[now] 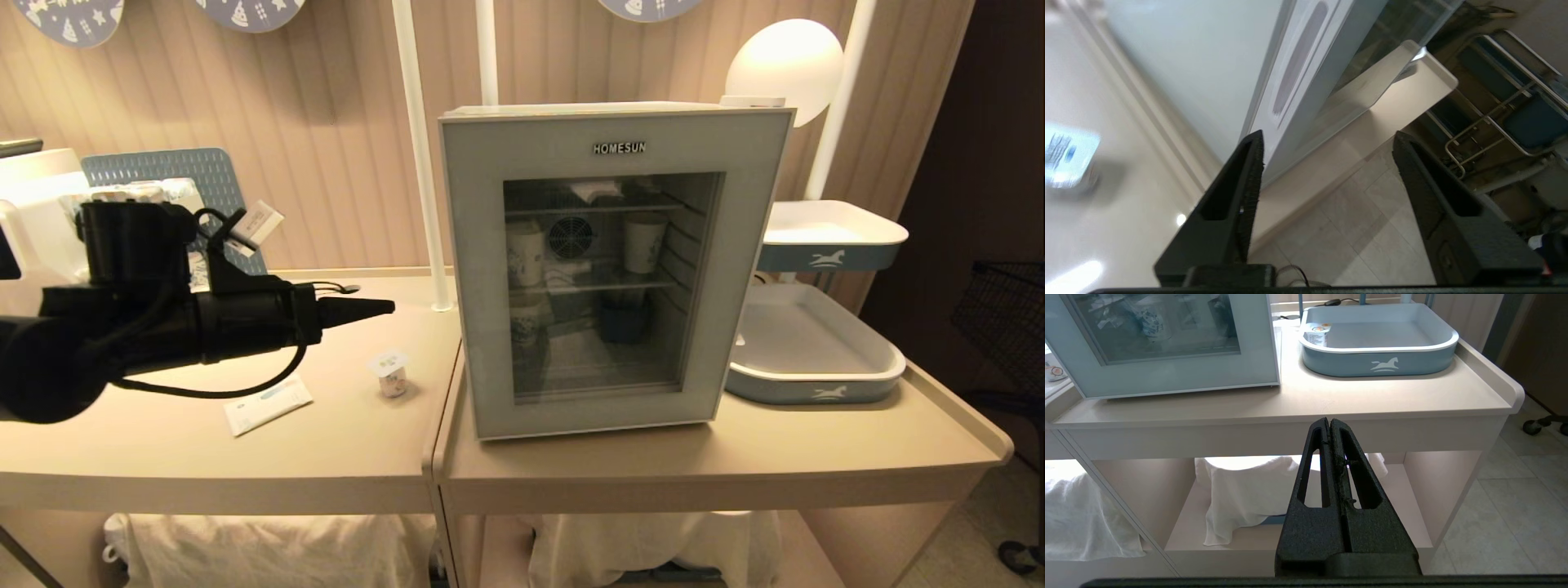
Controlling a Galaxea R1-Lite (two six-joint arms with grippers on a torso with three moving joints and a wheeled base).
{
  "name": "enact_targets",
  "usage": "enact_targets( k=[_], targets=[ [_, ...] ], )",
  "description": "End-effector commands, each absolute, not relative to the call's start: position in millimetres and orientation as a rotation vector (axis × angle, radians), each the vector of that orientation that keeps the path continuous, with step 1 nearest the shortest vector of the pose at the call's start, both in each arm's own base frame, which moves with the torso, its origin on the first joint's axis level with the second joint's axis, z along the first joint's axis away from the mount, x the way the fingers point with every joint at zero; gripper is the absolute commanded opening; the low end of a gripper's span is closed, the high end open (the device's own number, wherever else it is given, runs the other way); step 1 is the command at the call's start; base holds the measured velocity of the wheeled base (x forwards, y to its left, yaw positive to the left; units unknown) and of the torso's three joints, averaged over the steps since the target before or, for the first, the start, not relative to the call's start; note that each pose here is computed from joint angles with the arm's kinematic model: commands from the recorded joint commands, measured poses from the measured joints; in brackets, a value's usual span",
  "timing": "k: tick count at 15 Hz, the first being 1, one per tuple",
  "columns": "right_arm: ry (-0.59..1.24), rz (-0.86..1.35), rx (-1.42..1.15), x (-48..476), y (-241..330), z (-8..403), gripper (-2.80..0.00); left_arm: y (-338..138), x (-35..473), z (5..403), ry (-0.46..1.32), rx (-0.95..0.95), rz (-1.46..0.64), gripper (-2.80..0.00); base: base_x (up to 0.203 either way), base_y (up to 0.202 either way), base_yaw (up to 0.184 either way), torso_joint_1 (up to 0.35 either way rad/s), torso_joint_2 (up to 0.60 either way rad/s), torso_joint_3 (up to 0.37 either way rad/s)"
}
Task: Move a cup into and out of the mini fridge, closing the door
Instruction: Open the freezer door
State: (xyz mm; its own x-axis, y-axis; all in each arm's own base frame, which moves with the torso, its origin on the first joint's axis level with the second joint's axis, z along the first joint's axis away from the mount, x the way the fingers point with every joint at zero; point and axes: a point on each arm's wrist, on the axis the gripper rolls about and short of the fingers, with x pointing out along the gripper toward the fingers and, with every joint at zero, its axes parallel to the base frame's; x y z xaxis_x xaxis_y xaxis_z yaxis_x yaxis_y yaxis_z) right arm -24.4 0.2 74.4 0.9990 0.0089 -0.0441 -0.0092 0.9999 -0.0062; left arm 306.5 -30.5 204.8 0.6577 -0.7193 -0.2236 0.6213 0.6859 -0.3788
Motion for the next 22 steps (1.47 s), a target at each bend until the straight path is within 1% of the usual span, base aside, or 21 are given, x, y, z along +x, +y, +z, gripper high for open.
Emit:
enact_targets(
  k=[1, 2, 4, 8, 14, 17, 19, 22],
  targets=[
    [0.044, 0.008, -0.007, -24, 0, 74, -2.80, -34, 329, 177, 0.298, -0.255, -0.851, 0.00, 0.000, 0.000, 0.000, 0.000, 0.00, 0.000],
    [0.044, 0.010, -0.007, -24, 0, 74, -2.80, -37, 335, 165, 0.275, -0.247, -0.924, 0.00, 0.000, 0.000, 0.000, 0.000, 0.00, 0.000],
    [0.044, 0.011, -0.007, -24, 0, 74, -2.80, -57, 339, 154, 0.261, -0.237, -1.071, 0.00, 0.000, 0.000, 0.000, 0.000, 0.00, 0.000],
    [0.044, 0.011, -0.006, -24, 0, 74, -2.80, -83, 358, 147, 0.250, -0.217, -1.141, 0.00, 0.000, 0.000, 0.000, 0.000, 0.00, 0.000],
    [0.044, 0.011, -0.006, -24, 0, 74, -2.80, -90, 371, 135, 0.258, -0.210, -1.155, 0.00, 0.000, 0.000, 0.000, 0.000, 0.00, 0.000],
    [0.044, 0.011, -0.009, -24, 0, 74, -2.80, -89, 373, 135, 0.202, -0.172, -1.117, 0.00, 0.000, 0.000, 0.000, 0.000, 0.00, 0.000],
    [0.045, 0.011, -0.012, -24, 0, 74, -2.80, -88, 374, 133, 0.191, -0.165, -1.081, 0.00, 0.000, 0.000, 0.000, 0.000, 0.00, 0.000],
    [0.045, 0.013, -0.011, -24, 0, 74, -2.80, -90, 380, 134, 0.177, -0.155, -1.081, 0.00, 0.000, 0.000, 0.000, 0.000, 0.00, 0.000]
  ],
)
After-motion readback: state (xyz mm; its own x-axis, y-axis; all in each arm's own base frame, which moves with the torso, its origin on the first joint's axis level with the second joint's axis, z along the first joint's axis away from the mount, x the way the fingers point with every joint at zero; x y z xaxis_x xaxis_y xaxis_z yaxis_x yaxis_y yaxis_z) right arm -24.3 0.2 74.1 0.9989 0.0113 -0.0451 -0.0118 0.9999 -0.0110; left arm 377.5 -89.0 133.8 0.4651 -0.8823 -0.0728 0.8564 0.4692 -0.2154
